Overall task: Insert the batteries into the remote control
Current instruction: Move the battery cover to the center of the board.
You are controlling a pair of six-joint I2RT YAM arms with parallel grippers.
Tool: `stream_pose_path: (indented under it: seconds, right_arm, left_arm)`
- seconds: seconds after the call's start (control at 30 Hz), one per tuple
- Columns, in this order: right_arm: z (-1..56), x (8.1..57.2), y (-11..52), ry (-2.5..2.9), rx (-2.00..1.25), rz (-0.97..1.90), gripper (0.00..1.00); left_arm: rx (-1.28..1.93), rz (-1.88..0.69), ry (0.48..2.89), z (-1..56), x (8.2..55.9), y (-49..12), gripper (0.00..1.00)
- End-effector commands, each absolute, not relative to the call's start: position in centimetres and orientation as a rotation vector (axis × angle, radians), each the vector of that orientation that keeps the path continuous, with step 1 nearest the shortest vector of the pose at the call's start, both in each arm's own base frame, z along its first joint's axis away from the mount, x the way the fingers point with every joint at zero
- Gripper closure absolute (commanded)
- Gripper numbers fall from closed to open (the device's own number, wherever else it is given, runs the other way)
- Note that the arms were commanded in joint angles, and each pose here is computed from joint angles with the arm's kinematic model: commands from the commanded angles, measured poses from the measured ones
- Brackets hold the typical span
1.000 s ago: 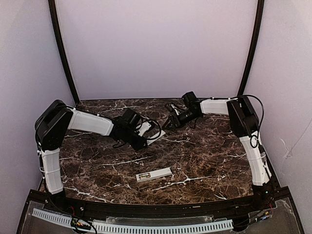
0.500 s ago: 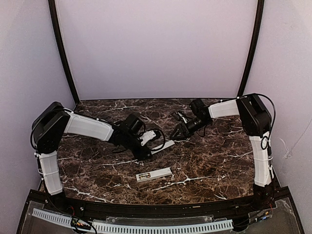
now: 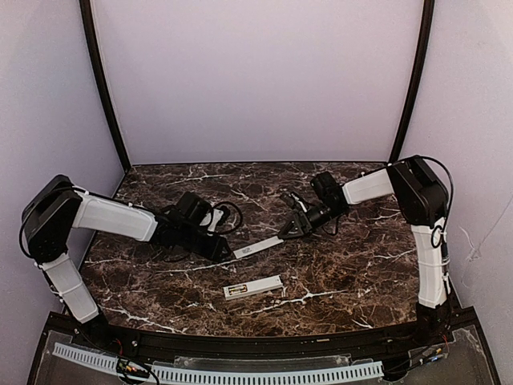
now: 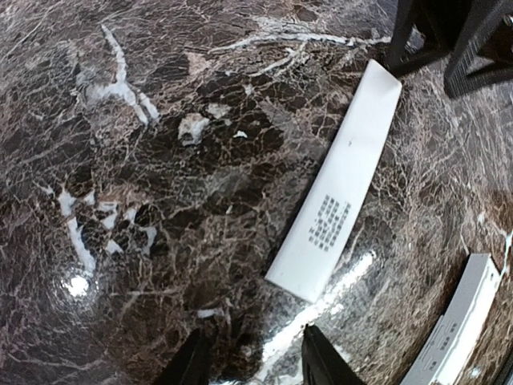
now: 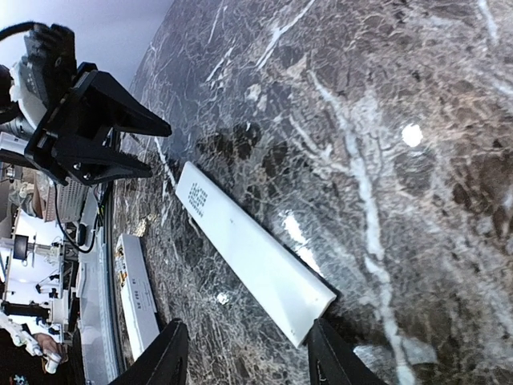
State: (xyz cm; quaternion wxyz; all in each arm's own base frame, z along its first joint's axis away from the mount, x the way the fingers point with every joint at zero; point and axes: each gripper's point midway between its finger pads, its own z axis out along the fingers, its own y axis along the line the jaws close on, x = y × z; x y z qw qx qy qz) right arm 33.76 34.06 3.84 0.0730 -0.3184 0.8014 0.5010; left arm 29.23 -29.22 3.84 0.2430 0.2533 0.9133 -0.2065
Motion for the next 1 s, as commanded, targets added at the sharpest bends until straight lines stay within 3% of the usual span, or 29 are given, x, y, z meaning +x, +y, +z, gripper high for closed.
stream_pose_path:
  seconds: [0.0, 0.33, 0.57, 0.97]
  right_arm:
    - [2.3, 31.4, 34.0, 2.484, -0.962, 1.491, 0.50]
    - [2.9, 30.0, 33.5, 2.504, -0.925, 1.492, 0.53]
    - [3.3, 31.1, 33.1, 2.507, -0.895, 1.433, 0.53]
    - [3.1, 32.4, 32.5, 2.512, -0.853, 1.416, 0.53]
  left_arm:
    - [0.417, -0.628, 2.501, 4.9, 29.4, -30.2, 0.62]
    - [0.270, -0.397, 2.624, 2.1, 29.8, -28.3, 0.82]
    - [0.288, -0.398, 2.634, 1.8, 29.4, -28.6, 0.83]
    - [0.235, -0.619, 2.566, 2.2, 29.1, -30.5, 0.79]
